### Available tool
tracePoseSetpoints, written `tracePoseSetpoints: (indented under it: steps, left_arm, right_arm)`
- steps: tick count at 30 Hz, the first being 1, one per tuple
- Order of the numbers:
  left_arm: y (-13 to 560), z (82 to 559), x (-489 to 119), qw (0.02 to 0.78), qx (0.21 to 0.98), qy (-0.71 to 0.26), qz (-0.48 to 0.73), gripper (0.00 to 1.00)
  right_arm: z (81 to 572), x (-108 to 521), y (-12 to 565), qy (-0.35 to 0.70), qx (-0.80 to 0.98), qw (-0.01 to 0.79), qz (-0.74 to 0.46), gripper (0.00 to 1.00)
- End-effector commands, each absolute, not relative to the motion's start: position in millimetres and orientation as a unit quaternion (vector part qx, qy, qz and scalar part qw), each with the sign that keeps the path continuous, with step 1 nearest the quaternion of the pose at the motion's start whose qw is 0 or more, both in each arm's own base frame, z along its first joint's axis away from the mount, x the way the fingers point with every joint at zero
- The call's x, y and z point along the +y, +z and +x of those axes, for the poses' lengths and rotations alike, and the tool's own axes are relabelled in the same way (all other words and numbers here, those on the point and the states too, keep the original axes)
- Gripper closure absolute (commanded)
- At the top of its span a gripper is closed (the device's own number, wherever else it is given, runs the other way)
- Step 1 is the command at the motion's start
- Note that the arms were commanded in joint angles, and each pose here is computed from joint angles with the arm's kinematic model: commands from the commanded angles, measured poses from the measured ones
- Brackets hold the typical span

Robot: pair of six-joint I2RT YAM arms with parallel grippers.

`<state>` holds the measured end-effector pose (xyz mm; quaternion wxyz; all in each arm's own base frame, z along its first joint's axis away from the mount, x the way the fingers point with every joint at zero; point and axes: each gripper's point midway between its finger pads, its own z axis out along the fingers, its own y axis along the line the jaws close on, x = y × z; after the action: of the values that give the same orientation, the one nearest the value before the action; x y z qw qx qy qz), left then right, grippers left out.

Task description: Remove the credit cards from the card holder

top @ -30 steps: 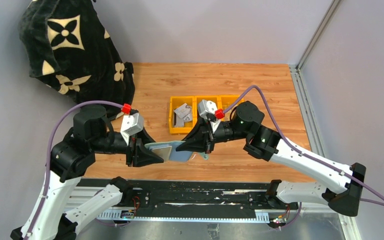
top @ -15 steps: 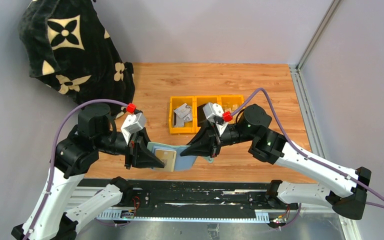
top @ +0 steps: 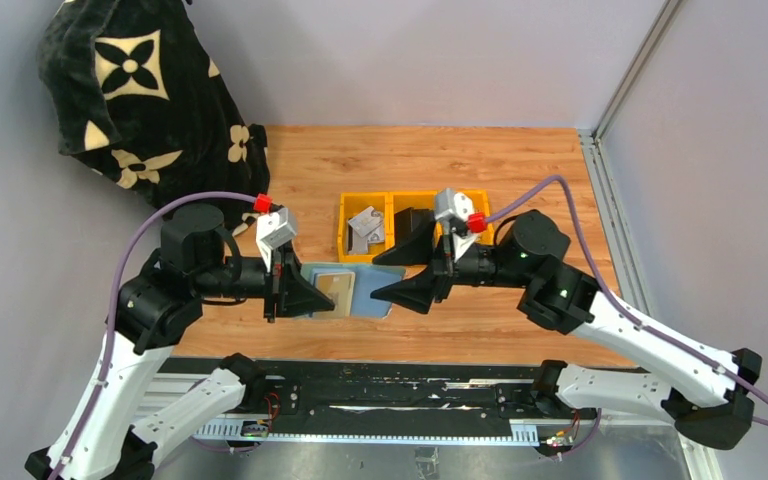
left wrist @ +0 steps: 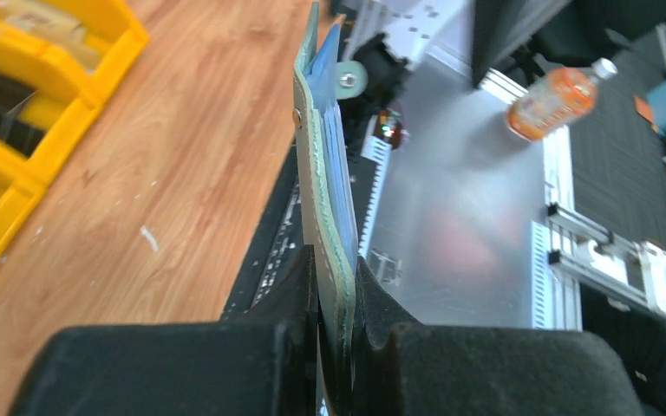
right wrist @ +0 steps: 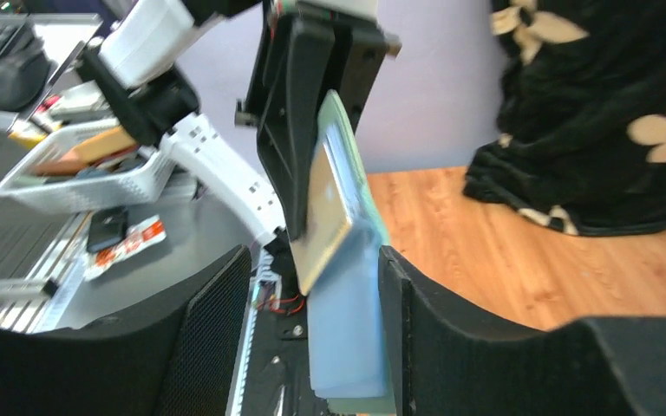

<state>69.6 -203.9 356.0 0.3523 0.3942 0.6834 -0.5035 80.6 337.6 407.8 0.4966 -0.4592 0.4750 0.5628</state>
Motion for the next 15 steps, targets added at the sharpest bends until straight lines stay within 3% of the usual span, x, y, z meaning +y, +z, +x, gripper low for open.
tracePoseSetpoints:
  steps: [1, 9, 15]
  left_arm:
    - [345.3, 108.7, -199.9, 0.392, 0.728, -0.456, 0.330, 1.00]
    - [349.6, 115.3, -208.1, 0.377, 0.725, -0.487, 0.308, 1.00]
    - [360.0, 101.0, -212.9, 0.355, 0.703, -0.524, 0.325, 1.00]
  right_arm:
    - [102.6, 317.7, 441.0, 0.539, 0.505, 0.556, -0.381, 0.41]
    - [72.6, 343.3, 406.4, 0.617, 0.527, 0.424, -0.403, 0.45]
    - [80.4, 354.4, 384.2, 0.611, 0.552, 0.403, -0.400, 0.49]
